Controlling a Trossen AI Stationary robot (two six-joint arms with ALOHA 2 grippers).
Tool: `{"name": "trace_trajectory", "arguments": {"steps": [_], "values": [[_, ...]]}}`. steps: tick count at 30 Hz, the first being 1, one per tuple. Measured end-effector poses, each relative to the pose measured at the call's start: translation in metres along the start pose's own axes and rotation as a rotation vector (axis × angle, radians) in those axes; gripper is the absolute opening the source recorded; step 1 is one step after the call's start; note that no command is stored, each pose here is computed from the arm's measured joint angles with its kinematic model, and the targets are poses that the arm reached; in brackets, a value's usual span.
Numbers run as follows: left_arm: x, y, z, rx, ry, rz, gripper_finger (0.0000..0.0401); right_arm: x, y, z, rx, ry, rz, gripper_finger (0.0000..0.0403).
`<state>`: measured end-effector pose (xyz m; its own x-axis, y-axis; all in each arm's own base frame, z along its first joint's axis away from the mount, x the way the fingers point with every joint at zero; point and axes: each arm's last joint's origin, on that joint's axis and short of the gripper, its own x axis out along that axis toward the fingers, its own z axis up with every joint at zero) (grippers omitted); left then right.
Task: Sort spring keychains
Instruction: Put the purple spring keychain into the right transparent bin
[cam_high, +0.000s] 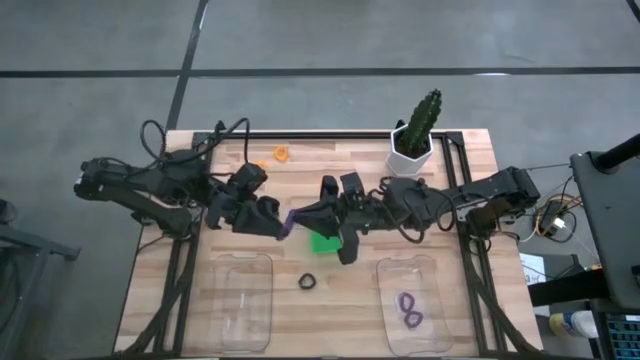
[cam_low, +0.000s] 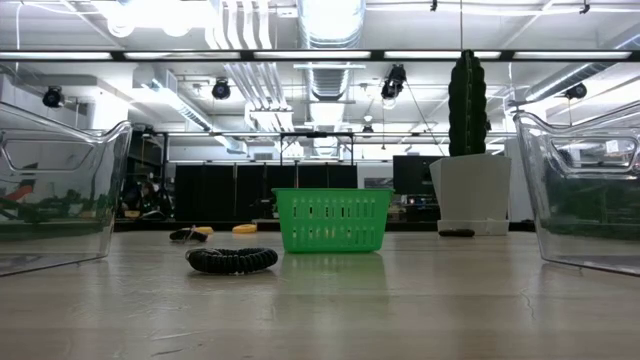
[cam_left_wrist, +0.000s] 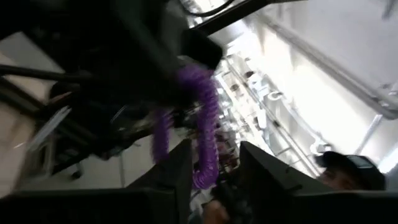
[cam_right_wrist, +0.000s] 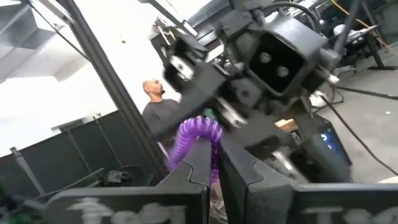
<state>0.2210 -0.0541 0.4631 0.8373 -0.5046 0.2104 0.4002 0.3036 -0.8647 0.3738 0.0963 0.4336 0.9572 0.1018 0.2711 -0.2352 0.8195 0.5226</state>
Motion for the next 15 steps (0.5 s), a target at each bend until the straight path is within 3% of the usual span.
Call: {"name": "trace_trajectory", "arguments": {"steps": [8, 11, 15], "values": [[-0.029, -0.012, 0.002, 0.068, -0.042, 0.075, 0.0146, -0.012, 0.022, -0.001, 0.048, 0.056, 0.027, 0.0008], [-0.038, -0.012, 0.004, 0.106, -0.106, 0.131, 0.0147, -0.023, 0.028, -0.006, 0.111, 0.174, -0.026, 0.0008], [-0.042, -0.011, 0.004, 0.134, -0.138, 0.184, 0.0147, -0.044, 0.034, -0.021, 0.229, 0.391, -0.177, 0.0008]]}}
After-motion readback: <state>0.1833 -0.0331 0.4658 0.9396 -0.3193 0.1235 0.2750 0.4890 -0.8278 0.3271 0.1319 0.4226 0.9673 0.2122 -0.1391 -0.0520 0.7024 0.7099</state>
